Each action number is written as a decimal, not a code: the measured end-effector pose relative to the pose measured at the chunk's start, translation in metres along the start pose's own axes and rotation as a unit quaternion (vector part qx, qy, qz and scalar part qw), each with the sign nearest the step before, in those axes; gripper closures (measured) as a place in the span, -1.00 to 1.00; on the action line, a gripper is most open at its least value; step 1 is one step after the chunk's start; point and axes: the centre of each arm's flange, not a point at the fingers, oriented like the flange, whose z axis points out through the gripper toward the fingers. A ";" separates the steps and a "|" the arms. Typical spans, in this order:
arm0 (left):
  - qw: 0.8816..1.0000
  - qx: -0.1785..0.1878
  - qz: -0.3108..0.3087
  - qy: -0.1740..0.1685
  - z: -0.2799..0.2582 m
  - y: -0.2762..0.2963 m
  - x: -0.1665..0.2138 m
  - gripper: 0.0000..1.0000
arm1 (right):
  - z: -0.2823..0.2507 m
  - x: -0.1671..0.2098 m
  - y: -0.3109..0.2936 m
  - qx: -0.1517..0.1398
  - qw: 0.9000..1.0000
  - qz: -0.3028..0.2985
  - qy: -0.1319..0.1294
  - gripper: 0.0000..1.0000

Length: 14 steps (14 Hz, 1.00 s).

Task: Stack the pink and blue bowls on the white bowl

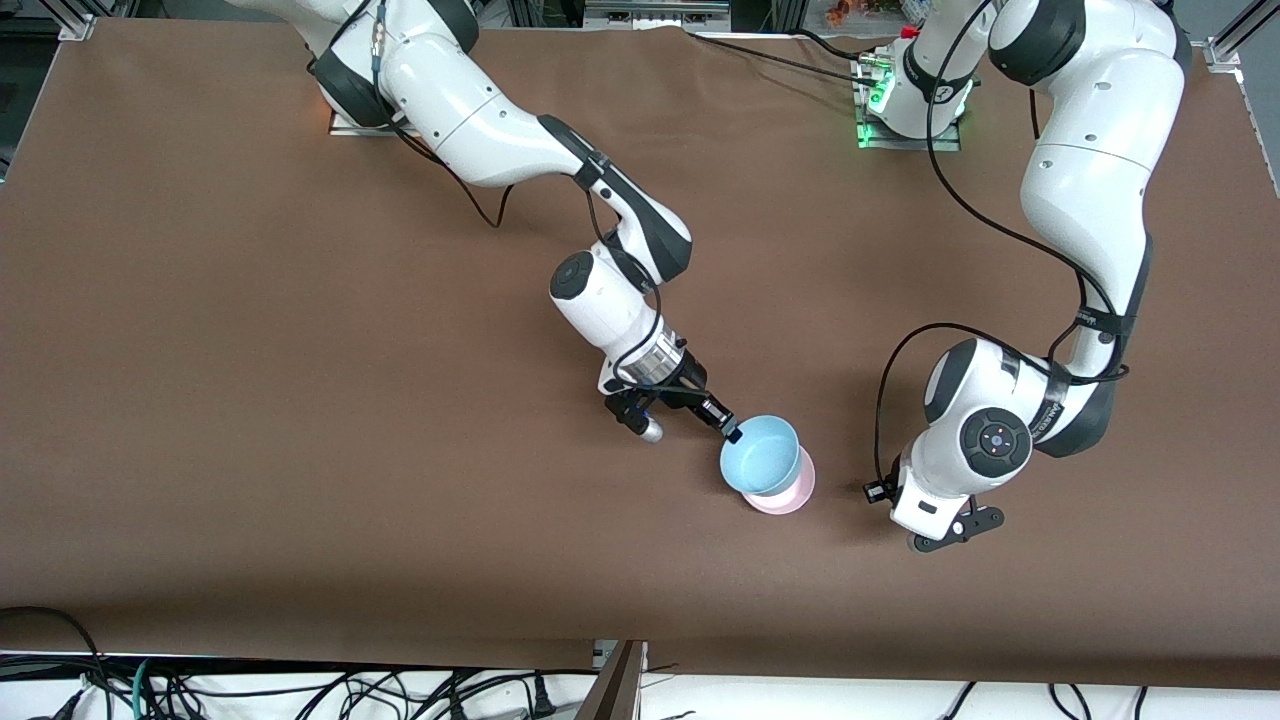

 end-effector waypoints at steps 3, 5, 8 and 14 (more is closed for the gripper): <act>1.000 0.000 -0.019 -0.001 0.002 0.027 -0.018 0.37 | 0.005 0.001 0.005 0.002 1.000 0.001 0.001 0.96; 1.000 0.000 -0.025 -0.001 0.001 0.041 -0.027 0.37 | 0.005 0.001 0.005 0.001 1.000 0.001 0.001 0.96; 1.000 0.001 -0.030 0.000 0.001 0.043 -0.029 0.37 | 0.006 0.001 0.007 0.000 1.000 0.001 0.001 0.96; 0.999 0.000 -0.039 0.001 0.001 0.054 -0.037 0.37 | 0.007 0.000 0.007 0.000 1.000 0.001 0.001 0.96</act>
